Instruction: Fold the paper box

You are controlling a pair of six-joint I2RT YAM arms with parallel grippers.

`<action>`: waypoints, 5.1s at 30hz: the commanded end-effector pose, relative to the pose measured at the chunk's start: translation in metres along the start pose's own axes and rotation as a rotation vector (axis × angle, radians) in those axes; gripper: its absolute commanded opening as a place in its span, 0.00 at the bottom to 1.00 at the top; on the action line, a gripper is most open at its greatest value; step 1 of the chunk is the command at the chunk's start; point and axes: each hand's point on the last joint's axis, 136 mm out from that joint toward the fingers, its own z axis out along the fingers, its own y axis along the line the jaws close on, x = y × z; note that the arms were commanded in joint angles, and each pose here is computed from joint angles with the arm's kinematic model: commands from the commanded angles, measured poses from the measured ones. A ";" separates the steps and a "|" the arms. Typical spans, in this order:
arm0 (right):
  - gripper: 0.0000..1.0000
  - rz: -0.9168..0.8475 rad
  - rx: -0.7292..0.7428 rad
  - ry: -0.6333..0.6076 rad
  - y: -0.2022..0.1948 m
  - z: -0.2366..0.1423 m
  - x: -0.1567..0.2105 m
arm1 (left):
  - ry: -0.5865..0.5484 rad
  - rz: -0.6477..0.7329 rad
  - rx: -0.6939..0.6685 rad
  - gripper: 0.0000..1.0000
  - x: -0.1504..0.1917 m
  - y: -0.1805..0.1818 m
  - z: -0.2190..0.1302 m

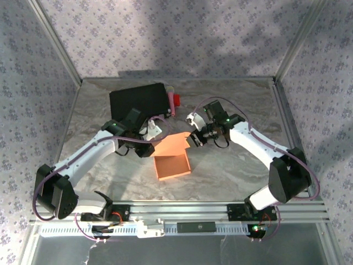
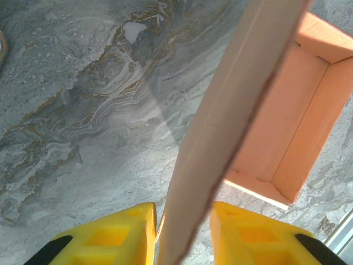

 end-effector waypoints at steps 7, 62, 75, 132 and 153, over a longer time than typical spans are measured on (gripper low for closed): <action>0.36 -0.067 0.039 0.048 -0.002 0.008 -0.004 | 0.032 -0.006 -0.002 0.36 0.008 -0.002 0.003; 0.20 -0.176 0.049 0.113 0.002 0.020 -0.004 | 0.057 -0.005 -0.125 0.11 -0.002 0.016 -0.003; 0.00 -0.053 0.146 0.028 0.004 0.016 -0.028 | -0.006 -0.182 -0.219 0.11 -0.036 0.024 -0.003; 0.00 0.271 0.513 -0.468 0.001 0.069 -0.081 | -0.578 -0.581 -0.227 0.10 -0.103 0.035 0.016; 0.00 0.323 0.644 -0.522 0.014 0.071 -0.056 | -0.591 -0.556 -0.229 0.10 -0.078 0.020 0.024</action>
